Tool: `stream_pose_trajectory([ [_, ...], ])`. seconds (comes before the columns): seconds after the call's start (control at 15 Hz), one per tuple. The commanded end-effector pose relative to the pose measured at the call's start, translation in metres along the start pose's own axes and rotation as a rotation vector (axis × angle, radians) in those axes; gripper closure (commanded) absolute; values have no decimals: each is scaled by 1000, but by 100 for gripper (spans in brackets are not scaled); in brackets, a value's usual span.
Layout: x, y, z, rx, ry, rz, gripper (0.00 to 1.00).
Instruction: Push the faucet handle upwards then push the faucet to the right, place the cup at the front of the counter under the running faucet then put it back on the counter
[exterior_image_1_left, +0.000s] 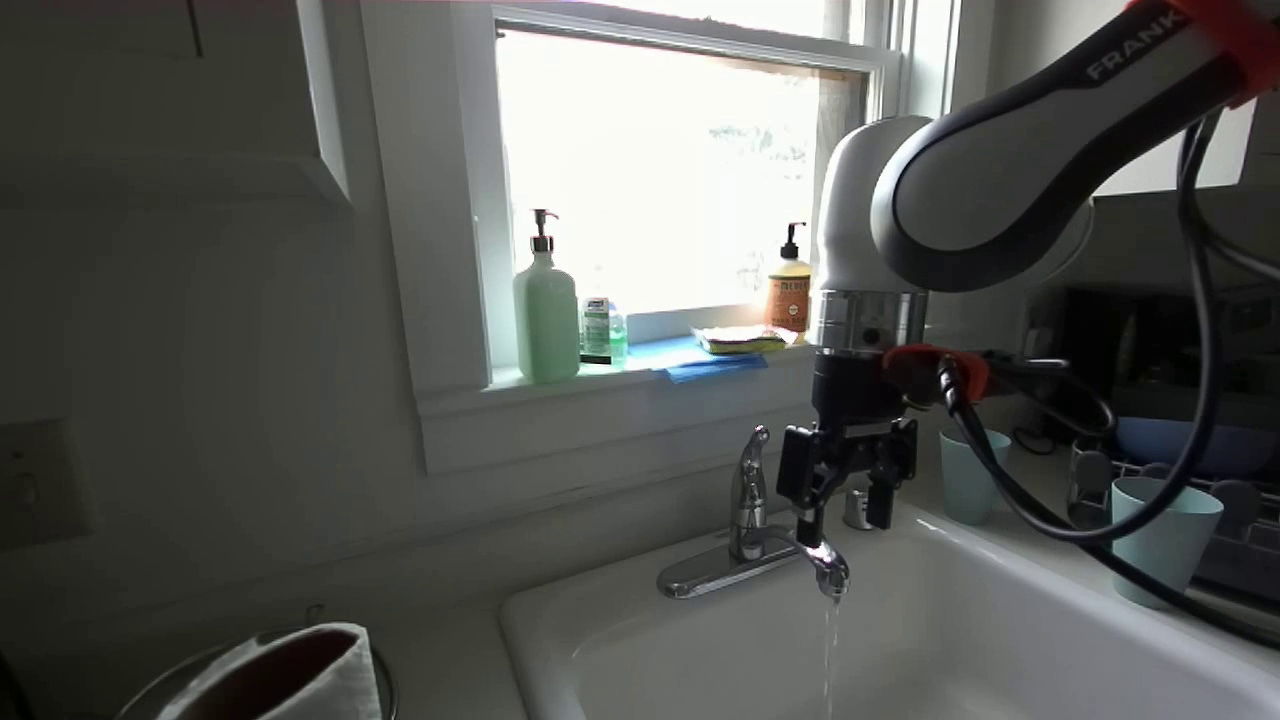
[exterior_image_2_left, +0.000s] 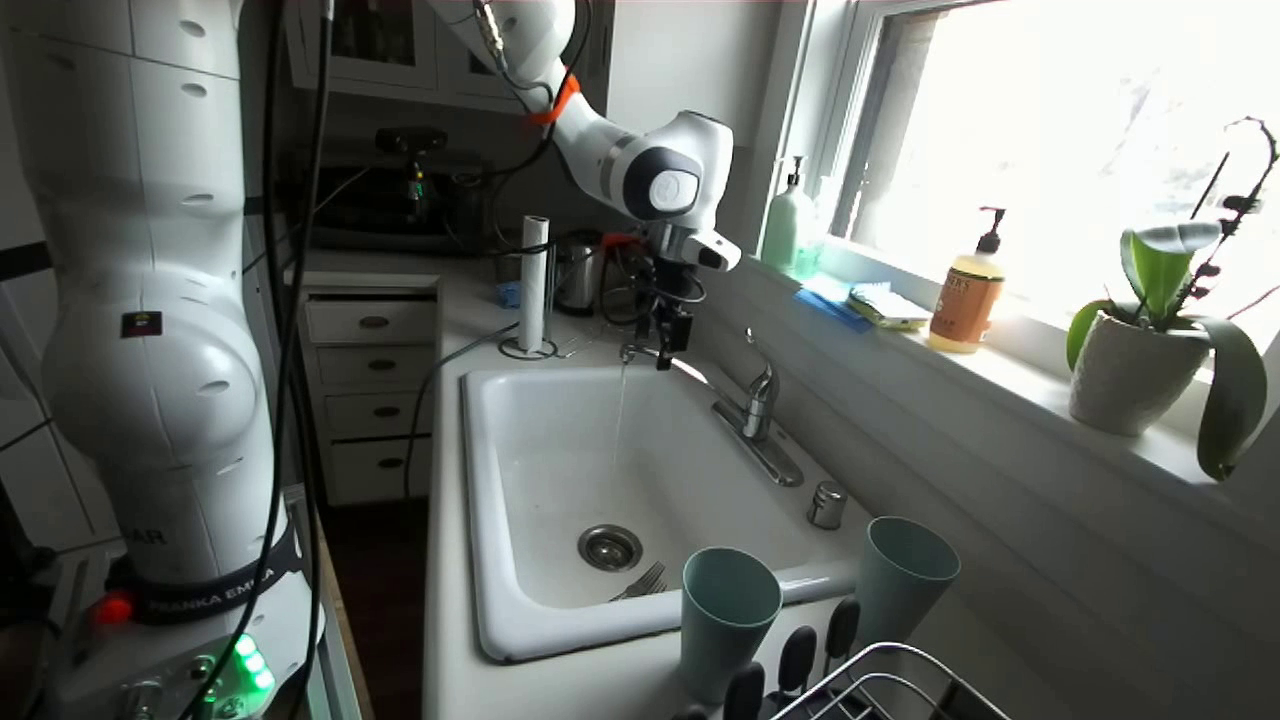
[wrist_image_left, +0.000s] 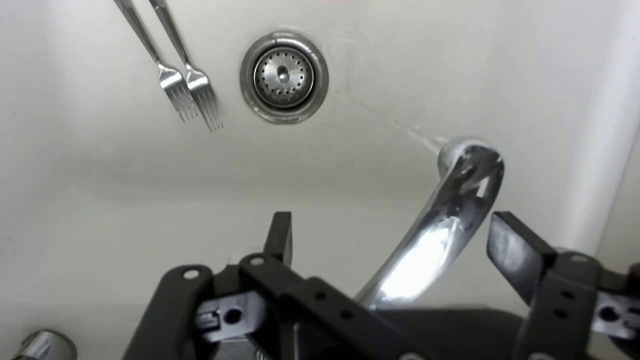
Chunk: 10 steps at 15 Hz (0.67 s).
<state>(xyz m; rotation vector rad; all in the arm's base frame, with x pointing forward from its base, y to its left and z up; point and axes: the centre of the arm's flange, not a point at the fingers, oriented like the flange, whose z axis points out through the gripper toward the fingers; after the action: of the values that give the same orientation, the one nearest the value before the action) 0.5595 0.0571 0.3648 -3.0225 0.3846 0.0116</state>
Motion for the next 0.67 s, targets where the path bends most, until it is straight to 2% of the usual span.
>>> stream_pose_trajectory([
  [0.0, 2, -1, 4, 29, -71, -9, 0],
  [0.6, 6, -1, 20, 41, -99, -46, 0],
])
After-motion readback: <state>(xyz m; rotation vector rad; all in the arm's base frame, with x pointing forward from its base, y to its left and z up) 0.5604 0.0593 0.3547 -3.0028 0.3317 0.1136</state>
